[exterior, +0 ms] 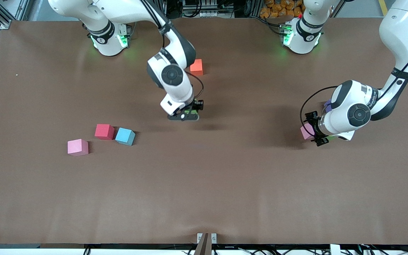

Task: Arrange blocks into number 1

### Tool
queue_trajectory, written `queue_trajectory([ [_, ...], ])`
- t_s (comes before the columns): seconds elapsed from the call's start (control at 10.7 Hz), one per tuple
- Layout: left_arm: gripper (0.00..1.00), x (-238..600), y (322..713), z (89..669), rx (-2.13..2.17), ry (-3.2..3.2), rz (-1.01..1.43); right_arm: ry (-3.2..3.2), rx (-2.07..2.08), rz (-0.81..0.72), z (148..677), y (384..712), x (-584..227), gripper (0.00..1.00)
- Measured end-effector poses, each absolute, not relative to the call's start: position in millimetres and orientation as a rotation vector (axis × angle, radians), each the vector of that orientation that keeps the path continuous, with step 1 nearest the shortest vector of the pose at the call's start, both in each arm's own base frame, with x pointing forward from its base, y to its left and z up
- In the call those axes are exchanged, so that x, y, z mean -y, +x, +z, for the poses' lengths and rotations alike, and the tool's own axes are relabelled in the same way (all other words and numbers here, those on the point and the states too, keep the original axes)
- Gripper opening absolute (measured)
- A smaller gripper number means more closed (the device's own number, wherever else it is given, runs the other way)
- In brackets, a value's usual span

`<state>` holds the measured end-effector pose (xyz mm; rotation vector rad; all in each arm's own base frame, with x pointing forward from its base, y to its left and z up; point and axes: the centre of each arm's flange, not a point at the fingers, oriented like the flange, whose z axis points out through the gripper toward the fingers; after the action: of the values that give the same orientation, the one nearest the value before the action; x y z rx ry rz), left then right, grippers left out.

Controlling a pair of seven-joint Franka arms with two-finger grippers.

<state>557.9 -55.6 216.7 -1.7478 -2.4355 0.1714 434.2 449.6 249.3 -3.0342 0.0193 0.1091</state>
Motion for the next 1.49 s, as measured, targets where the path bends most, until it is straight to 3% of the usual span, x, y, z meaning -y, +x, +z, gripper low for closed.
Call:
queue_trajectory([
  [0.74, 0.99, 31, 557, 198, 2.456, -1.713, 0.163, -3.039, 0.003, 0.105, 226, 298, -477, 0.64],
  [1.02, 0.63, 30, 558, 199, 2.461, -1.714, 0.158, -3.056, -0.090, 0.127, 220, 272, -486, 0.64],
  [1.49, 0.63, 55, 562, 210, 2.406, -1.847, 0.106, -3.068, -0.088, 0.124, 217, 272, -482, 0.64],
])
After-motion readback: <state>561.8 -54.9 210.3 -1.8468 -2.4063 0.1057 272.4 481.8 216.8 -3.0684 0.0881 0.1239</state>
